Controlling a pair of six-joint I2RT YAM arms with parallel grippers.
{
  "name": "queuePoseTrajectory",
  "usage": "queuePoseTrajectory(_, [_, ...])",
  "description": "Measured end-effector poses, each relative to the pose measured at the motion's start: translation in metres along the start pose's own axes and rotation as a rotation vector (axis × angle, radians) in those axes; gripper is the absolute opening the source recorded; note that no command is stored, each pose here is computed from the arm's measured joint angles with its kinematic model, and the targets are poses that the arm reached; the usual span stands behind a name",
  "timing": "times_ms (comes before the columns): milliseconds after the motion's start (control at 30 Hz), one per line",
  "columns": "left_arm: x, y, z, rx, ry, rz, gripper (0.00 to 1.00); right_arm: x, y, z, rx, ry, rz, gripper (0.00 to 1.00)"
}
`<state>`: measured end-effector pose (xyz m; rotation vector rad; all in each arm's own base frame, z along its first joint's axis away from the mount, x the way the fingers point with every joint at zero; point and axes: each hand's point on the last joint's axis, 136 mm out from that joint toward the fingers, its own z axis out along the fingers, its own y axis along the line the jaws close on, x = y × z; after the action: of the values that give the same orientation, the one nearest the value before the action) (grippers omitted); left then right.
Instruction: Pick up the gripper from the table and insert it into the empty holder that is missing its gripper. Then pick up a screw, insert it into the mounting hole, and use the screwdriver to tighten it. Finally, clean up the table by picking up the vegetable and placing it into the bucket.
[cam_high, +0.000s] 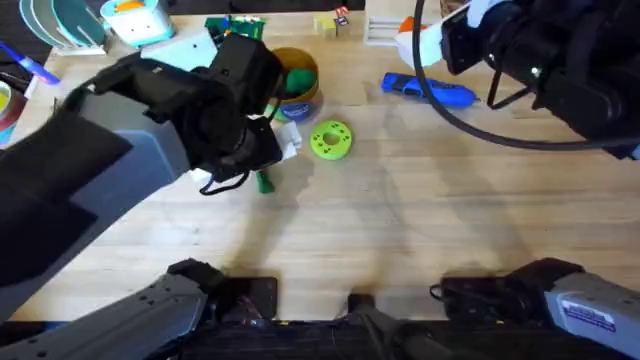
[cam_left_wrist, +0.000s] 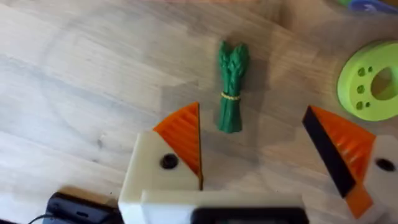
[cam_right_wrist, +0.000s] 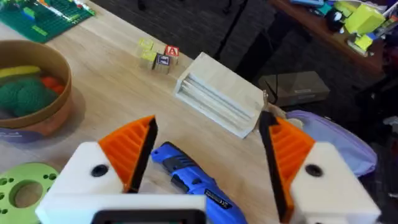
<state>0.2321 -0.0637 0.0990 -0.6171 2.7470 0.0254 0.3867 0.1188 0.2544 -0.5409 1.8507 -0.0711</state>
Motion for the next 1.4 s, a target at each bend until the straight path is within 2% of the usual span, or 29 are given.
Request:
queuePoseTrajectory(100, [0.006,-0.001,0.013,0.027,0.030,0.009,0.990,0.000,0.000,0.000,0.000,0.000,0.000,0.994])
queuePoseTrajectory(233, [0.023,0.014,0.027,0.001,0.094,0.009,0.990,0.000,0.000,0.000,0.000,0.000,0.000,0.993])
queuePoseTrajectory(333, [0.028,0.023,0.035,-0.013,0.114,-0.009,0.990,0.000,0.000,0.000,0.000,0.000,0.000,0.995])
queuePoseTrajectory(567, [0.016,0.011,0.044,0.055,0.068,0.011,0.991,0.000,0.000,0.000,0.000,0.000,0.000,0.994])
queuePoseTrajectory(733, [0.015,0.010,0.047,0.057,0.074,0.026,0.991,0.000,0.000,0.000,0.000,0.000,0.000,0.994])
queuePoseTrajectory(933, [-0.002,0.018,0.050,0.069,0.052,-0.050,0.991,0.000,0.000,0.000,0.000,0.000,0.001,0.994])
queuePoseTrajectory(1300, [0.003,0.012,0.060,0.091,0.102,-0.057,0.991,0.001,0.000,0.000,-0.001,0.002,0.001,0.994])
queuePoseTrajectory(1367, [0.002,0.014,0.060,0.089,0.103,-0.066,0.924,0.001,0.000,0.000,-0.002,0.005,0.000,0.994])
queuePoseTrajectory(1400, [0.002,0.014,0.060,0.090,0.104,-0.067,0.816,0.002,0.001,0.000,-0.003,0.009,0.000,0.994])
